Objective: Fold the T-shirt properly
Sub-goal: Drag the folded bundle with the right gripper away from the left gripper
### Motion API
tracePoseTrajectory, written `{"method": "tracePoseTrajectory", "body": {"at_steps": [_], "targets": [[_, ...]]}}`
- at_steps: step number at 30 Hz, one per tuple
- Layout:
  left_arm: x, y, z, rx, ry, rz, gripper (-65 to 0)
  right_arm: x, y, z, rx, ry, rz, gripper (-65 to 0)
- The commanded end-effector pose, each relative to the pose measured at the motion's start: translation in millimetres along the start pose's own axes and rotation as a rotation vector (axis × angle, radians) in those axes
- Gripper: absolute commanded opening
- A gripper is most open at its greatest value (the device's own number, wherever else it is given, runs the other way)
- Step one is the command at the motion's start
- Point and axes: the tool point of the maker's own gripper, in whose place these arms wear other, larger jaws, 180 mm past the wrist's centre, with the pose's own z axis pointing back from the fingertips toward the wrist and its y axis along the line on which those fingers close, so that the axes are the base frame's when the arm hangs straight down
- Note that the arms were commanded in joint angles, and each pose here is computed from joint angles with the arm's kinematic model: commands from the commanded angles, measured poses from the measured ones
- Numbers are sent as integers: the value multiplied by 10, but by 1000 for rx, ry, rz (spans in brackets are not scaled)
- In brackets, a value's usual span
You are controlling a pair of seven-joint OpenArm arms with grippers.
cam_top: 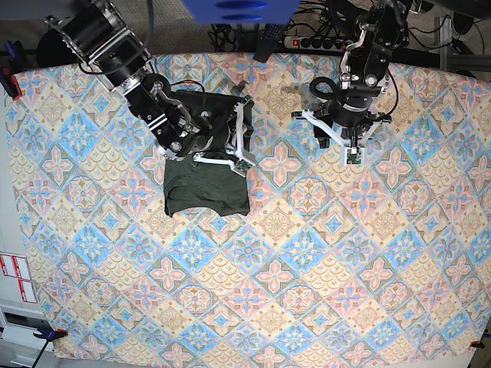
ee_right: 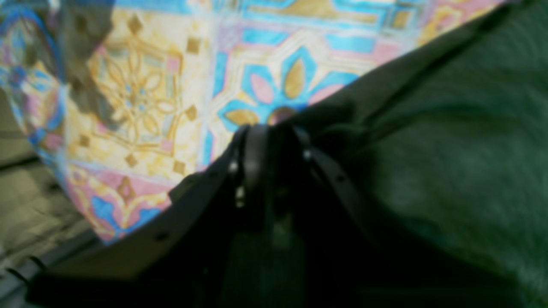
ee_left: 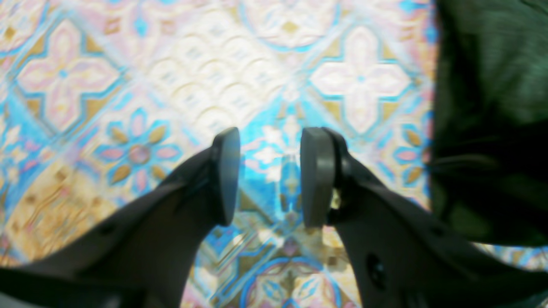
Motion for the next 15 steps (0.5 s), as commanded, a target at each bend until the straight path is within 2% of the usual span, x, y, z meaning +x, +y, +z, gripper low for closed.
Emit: {"method": "tracePoseTrajectory", "body": {"at_steps": [1,10,15], "targets": [[146,-37,57,-14,-52,-4,-432,-230,-370,91,-112,86,-6,-564],[193,-83,127,-30,-70,-5,-432,-615,-838,299,-202,130,-22,-564],[188,-91,131,-33,-68,-4,-432,-602,-1170,498,-272,88,-101,-564]]}}
